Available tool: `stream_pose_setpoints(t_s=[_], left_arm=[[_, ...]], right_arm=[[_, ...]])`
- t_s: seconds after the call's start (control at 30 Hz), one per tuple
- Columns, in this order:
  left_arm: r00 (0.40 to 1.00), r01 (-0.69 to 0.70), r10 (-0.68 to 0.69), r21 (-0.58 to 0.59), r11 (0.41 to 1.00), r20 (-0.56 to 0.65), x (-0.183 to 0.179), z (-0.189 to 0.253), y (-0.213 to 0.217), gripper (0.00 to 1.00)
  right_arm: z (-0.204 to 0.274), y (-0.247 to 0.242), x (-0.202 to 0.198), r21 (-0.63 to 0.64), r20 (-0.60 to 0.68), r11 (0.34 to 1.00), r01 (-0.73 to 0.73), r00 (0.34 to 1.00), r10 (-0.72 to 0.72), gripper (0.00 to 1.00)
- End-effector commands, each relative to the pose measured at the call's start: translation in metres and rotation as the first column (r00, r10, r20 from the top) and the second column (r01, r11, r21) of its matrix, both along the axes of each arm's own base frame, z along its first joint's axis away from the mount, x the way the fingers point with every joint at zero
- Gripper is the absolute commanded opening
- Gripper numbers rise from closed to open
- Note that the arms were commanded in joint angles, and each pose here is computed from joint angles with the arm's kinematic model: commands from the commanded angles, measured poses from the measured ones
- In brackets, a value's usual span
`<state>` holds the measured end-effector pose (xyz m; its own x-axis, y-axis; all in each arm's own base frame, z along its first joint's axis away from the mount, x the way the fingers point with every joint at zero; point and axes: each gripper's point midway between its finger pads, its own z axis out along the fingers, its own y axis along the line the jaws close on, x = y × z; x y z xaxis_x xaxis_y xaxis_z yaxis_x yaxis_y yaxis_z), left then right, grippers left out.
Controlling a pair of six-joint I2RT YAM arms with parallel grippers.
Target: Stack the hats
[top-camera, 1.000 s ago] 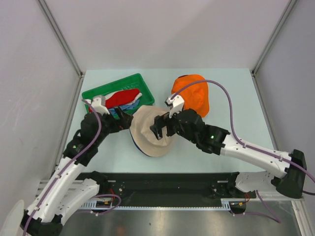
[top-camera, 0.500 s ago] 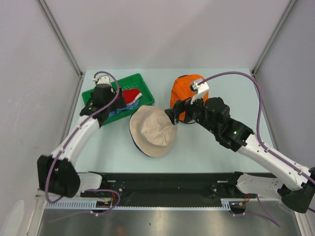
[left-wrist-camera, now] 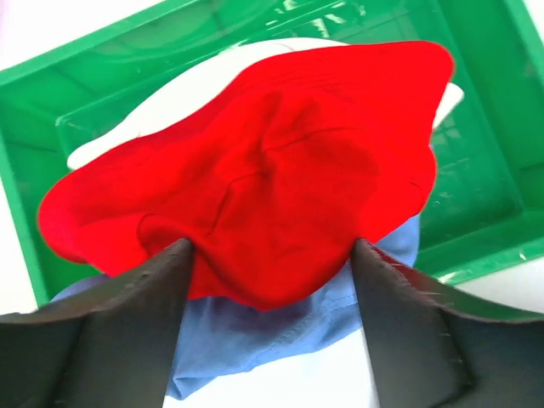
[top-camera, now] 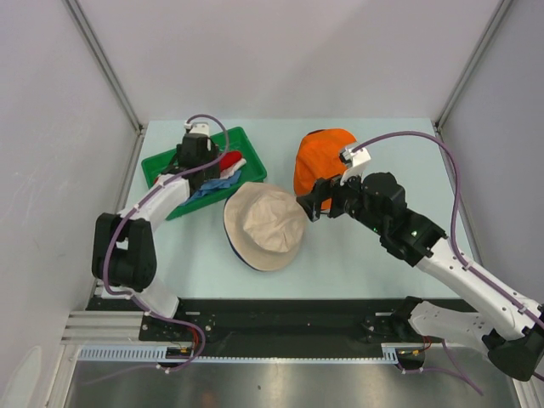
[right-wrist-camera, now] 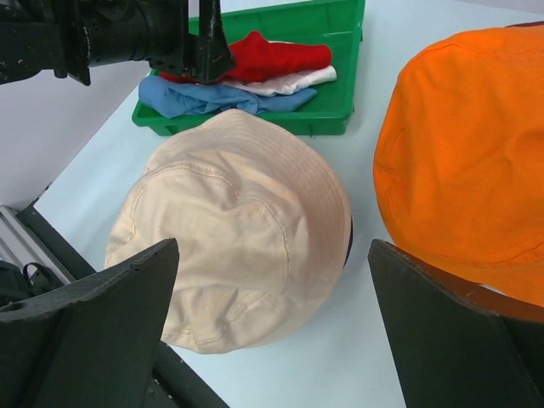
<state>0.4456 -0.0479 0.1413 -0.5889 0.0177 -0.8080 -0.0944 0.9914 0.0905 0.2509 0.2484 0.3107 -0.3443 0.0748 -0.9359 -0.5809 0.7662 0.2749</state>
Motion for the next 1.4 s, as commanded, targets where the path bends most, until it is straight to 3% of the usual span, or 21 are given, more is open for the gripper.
stream_pose_setpoints(t_s=[0.0,0.07,0.1,0.2,0.37,0.53,0.77,0.87,1.03,1.27,1.37], left_arm=[[0.998,-0.037,0.033,0.066,0.997,0.06,0.019,0.02,0.011,0.63],[0.998,-0.051,0.047,0.083,0.995,0.046,0.019,0.017,0.015,0.46],[0.998,-0.055,0.051,0.088,0.995,0.042,0.019,0.017,0.017,0.26],[0.996,-0.071,0.066,0.088,0.994,0.068,0.02,0.03,0.019,0.0],[0.981,-0.071,0.06,0.052,0.996,0.185,0.021,0.093,0.017,0.0],[0.922,-0.003,0.01,-0.019,1.0,0.387,0.002,0.193,0.009,0.0],[0.812,0.244,-0.14,-0.111,0.963,0.567,-0.054,0.286,-0.023,0.0],[0.775,0.391,-0.218,-0.179,0.903,0.593,-0.082,0.304,-0.049,0.0],[0.71,0.613,-0.338,-0.307,0.728,0.618,-0.123,0.315,-0.093,0.0],[0.652,0.752,-0.391,-0.488,0.442,0.65,-0.167,0.33,-0.134,0.0],[0.626,0.779,-0.403,-0.508,0.368,0.668,-0.181,0.337,-0.14,0.0]], right_arm=[[-0.002,-0.001,-0.003,0.009,-0.016,1.0,-0.012,1.0,0.012,1.0],[-0.004,0.0,-0.004,0.013,-0.026,1.0,-0.014,1.0,0.014,1.0],[-0.004,0.0,-0.004,0.013,-0.028,1.0,-0.014,1.0,0.014,1.0],[0.0,0.001,-0.003,0.022,-0.023,1.0,-0.013,1.0,0.014,1.0],[0.019,0.003,0.001,0.032,0.023,0.999,-0.018,1.0,0.017,1.0],[0.036,0.014,0.009,0.043,0.07,0.998,-0.044,0.997,0.04,1.0],[0.078,0.047,0.004,0.143,0.171,0.969,-0.201,0.969,0.176,1.0],[0.094,0.056,0.001,0.186,0.245,0.948,-0.259,0.946,0.21,1.0],[0.113,0.064,-0.002,0.219,0.358,0.92,-0.325,0.904,0.234,1.0],[0.136,0.058,-0.015,0.244,0.49,0.892,-0.379,0.842,0.224,1.0],[0.139,0.054,-0.018,0.231,0.522,0.894,-0.384,0.824,0.22,1.0]])
